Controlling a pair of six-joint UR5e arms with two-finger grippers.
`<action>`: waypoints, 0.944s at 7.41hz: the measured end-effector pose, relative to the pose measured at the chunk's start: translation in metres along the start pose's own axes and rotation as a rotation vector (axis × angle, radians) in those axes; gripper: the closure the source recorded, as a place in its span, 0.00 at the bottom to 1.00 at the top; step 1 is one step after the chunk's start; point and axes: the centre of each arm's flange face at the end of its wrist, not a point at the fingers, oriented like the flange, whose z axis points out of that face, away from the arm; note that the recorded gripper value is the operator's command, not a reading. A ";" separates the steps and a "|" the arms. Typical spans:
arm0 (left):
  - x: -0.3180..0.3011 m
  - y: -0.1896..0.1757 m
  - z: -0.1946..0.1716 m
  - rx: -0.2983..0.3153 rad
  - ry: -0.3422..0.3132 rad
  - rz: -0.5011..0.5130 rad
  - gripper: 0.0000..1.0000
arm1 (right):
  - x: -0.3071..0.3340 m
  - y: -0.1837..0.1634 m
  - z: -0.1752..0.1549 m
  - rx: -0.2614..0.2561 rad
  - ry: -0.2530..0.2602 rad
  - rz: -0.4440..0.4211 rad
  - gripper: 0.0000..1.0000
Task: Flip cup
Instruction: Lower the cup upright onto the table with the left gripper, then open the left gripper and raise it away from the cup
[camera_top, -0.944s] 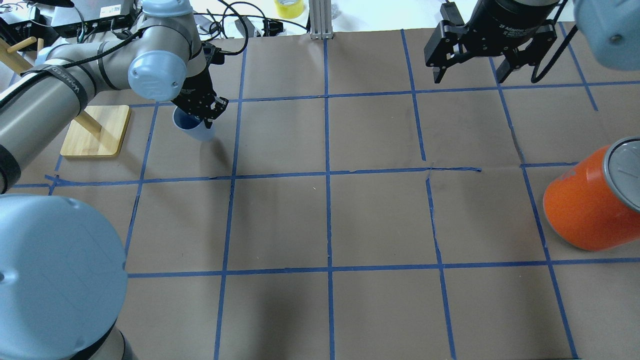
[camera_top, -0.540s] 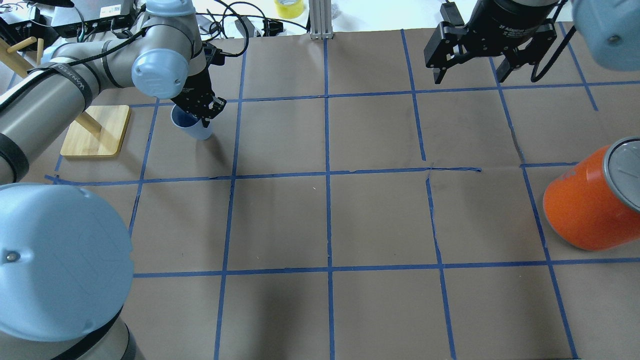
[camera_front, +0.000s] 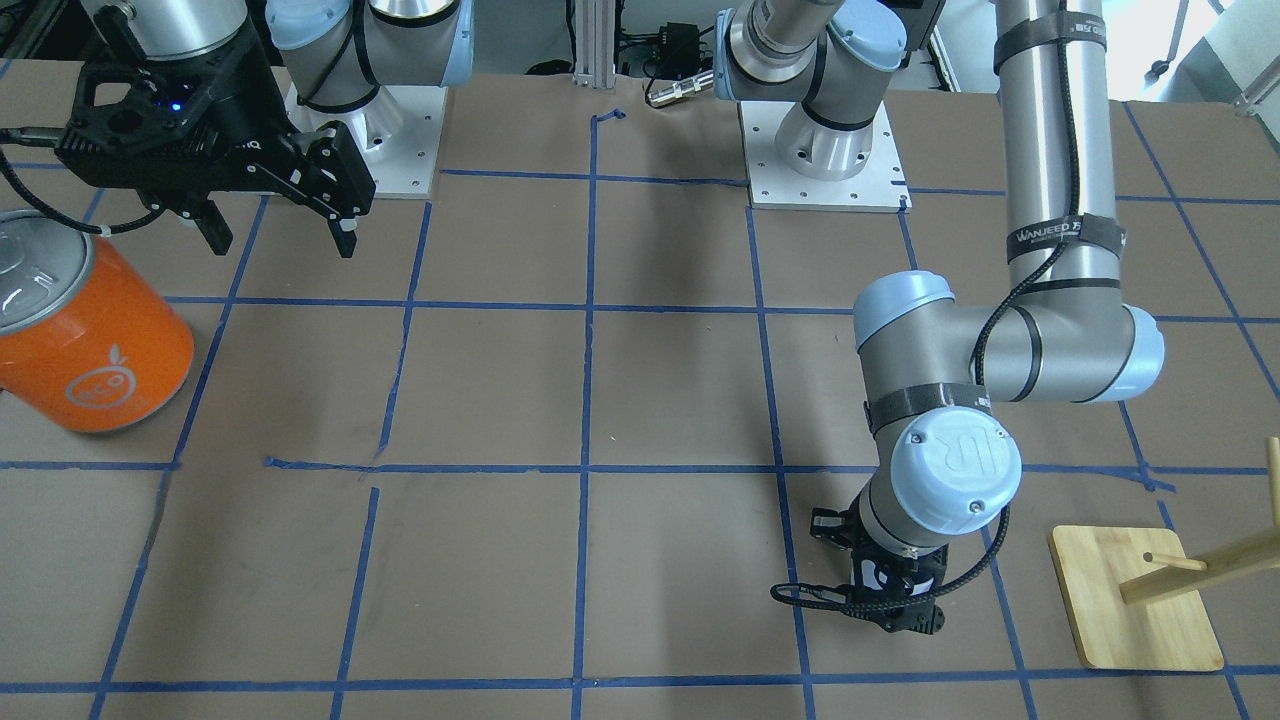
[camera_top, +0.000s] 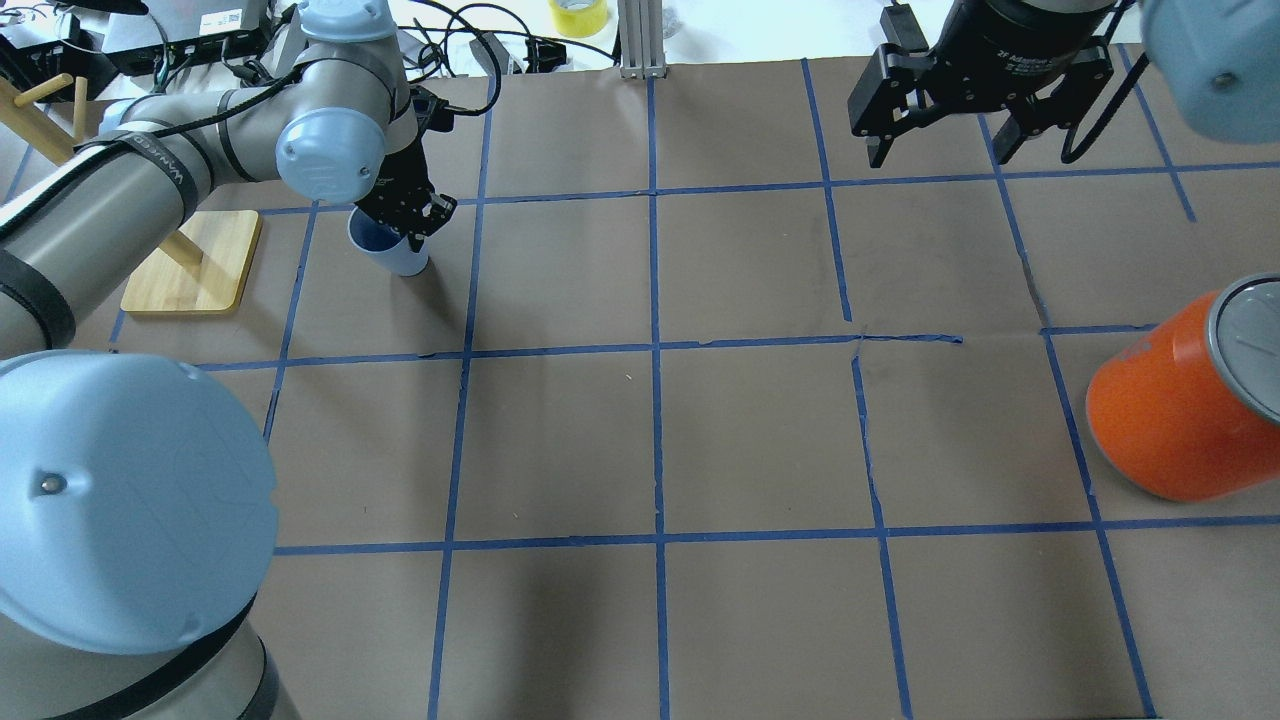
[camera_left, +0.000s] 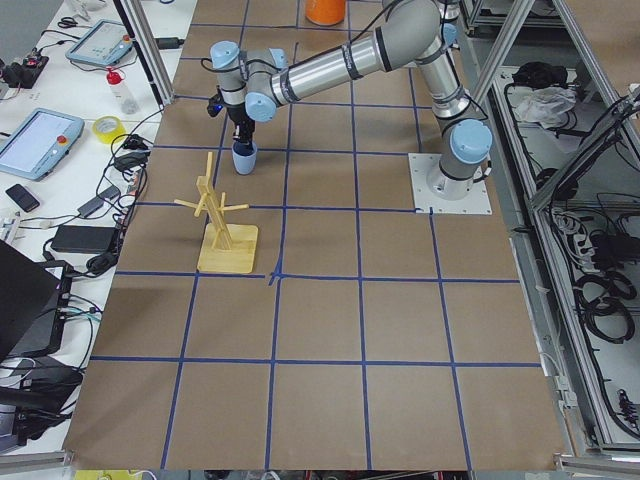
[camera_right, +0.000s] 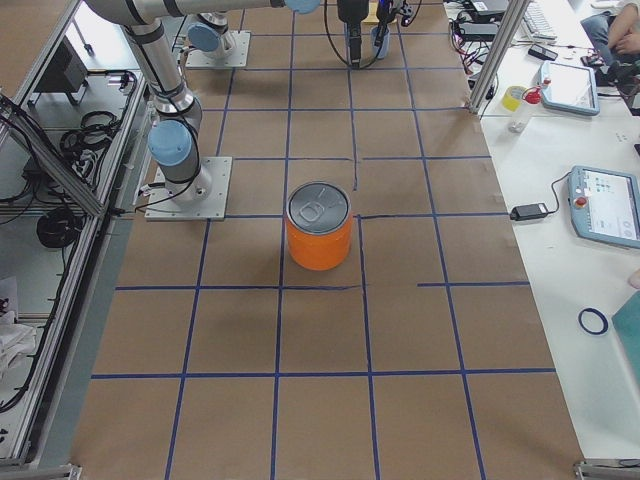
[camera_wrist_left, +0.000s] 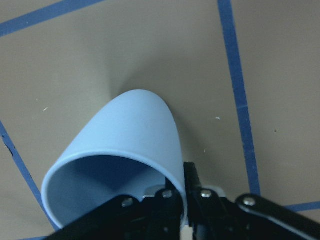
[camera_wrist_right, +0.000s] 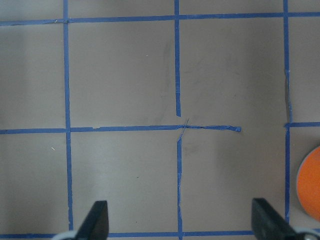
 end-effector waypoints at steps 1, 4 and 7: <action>0.000 -0.002 0.003 0.007 -0.003 0.004 0.14 | 0.000 0.000 0.000 -0.001 0.001 0.000 0.00; -0.005 0.000 -0.027 0.060 -0.016 0.014 0.11 | 0.000 0.000 0.001 -0.001 0.001 -0.001 0.00; -0.001 0.025 -0.109 0.107 -0.002 -0.020 0.07 | -0.001 -0.001 0.000 0.005 -0.004 0.002 0.00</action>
